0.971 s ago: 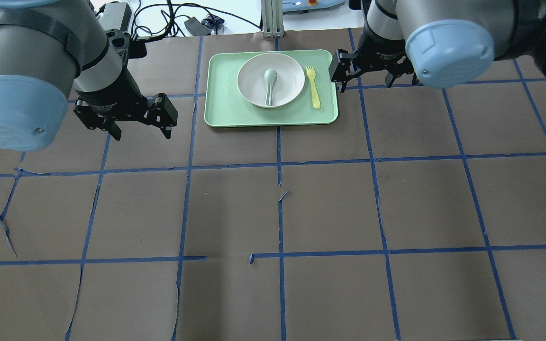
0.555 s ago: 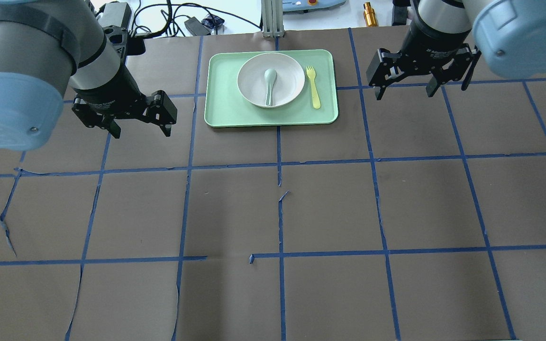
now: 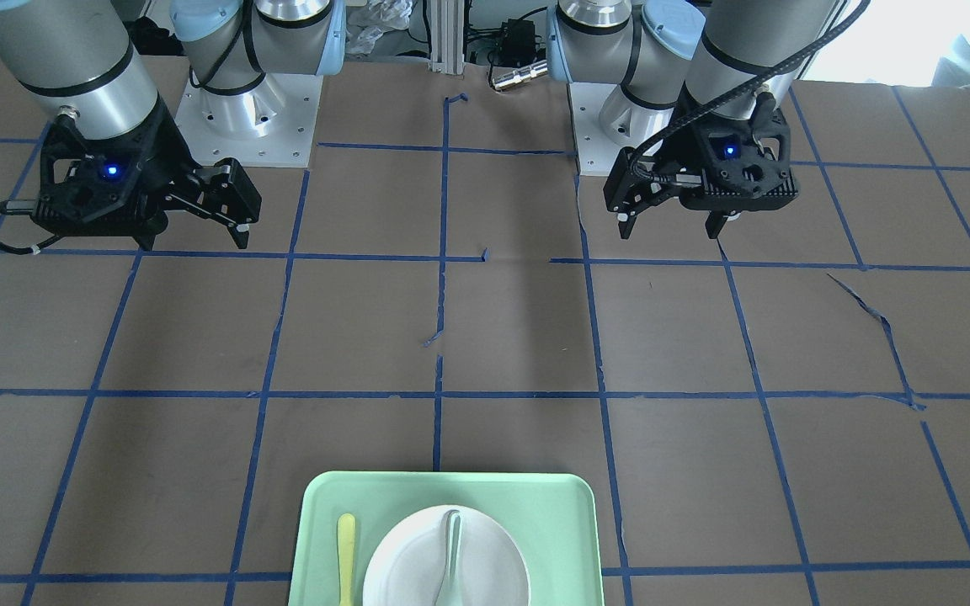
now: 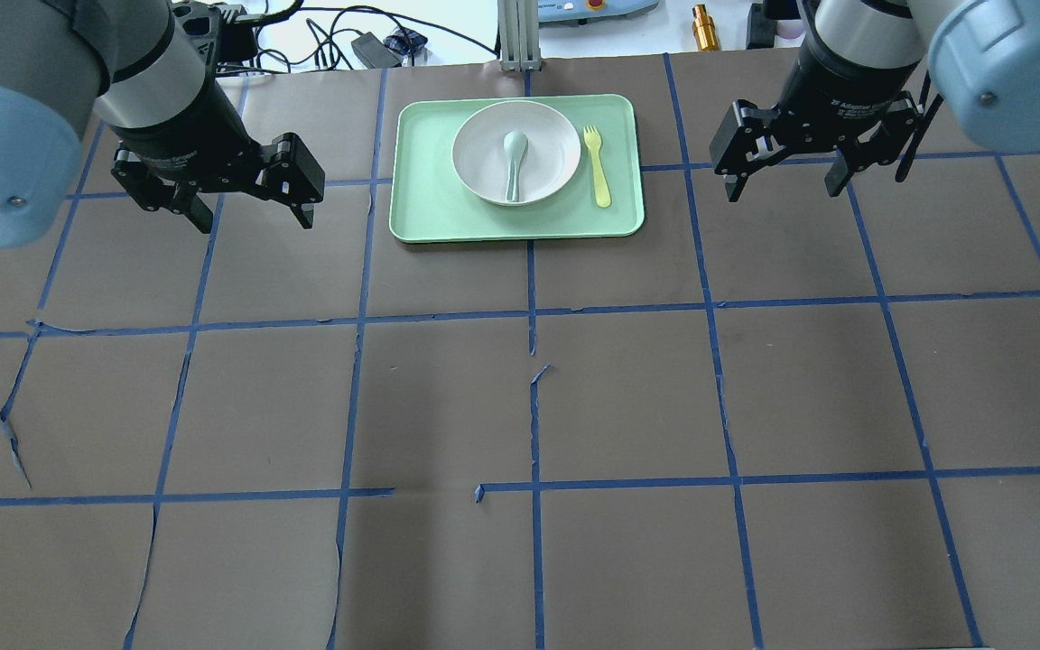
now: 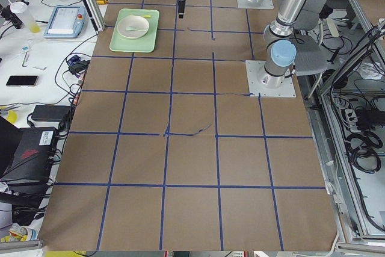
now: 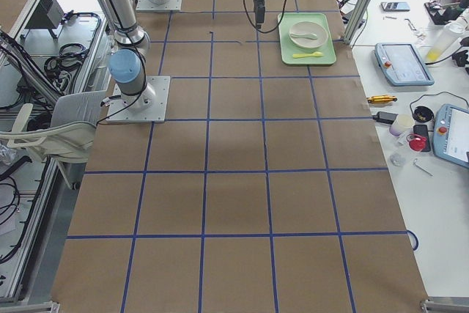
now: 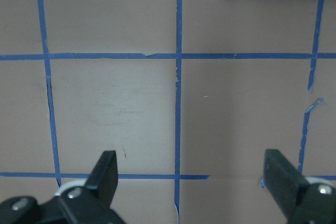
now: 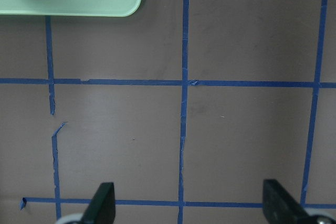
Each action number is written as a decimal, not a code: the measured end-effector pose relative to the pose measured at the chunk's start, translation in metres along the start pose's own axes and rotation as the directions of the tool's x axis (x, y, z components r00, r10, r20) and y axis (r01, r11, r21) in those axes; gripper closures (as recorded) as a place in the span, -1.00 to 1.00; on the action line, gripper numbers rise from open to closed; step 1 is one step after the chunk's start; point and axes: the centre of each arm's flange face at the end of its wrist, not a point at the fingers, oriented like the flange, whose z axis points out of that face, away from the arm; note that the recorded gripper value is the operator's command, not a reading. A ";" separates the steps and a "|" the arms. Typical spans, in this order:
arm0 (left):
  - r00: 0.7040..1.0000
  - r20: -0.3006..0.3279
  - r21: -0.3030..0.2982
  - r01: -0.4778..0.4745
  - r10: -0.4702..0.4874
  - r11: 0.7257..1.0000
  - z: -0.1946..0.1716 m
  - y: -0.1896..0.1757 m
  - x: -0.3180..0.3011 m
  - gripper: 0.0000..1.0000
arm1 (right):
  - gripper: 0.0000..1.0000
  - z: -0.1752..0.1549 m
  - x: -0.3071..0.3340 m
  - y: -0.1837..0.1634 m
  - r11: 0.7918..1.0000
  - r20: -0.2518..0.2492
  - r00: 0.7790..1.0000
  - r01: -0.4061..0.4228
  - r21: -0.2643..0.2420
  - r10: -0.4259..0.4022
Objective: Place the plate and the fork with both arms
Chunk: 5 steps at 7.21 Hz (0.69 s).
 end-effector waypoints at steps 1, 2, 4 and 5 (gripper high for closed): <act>1.000 -0.001 -0.006 0.000 0.000 1.000 0.000 0.000 0.000 -1.00 | -1.00 -0.003 0.000 0.002 1.000 -0.003 1.000 -0.001 0.004 0.001; 1.000 -0.003 -0.011 0.000 0.000 1.000 0.001 0.000 0.000 -1.00 | -1.00 -0.005 0.000 0.004 1.000 -0.006 1.000 -0.003 0.008 0.003; 1.000 -0.002 -0.012 0.000 0.000 1.000 0.002 0.002 0.000 -1.00 | -1.00 -0.006 0.000 0.005 1.000 -0.008 1.000 -0.005 0.010 0.006; 1.000 -0.002 -0.012 0.000 0.000 1.000 0.001 0.002 0.000 -1.00 | -1.00 -0.006 0.000 0.005 1.000 -0.008 1.000 -0.005 0.011 0.005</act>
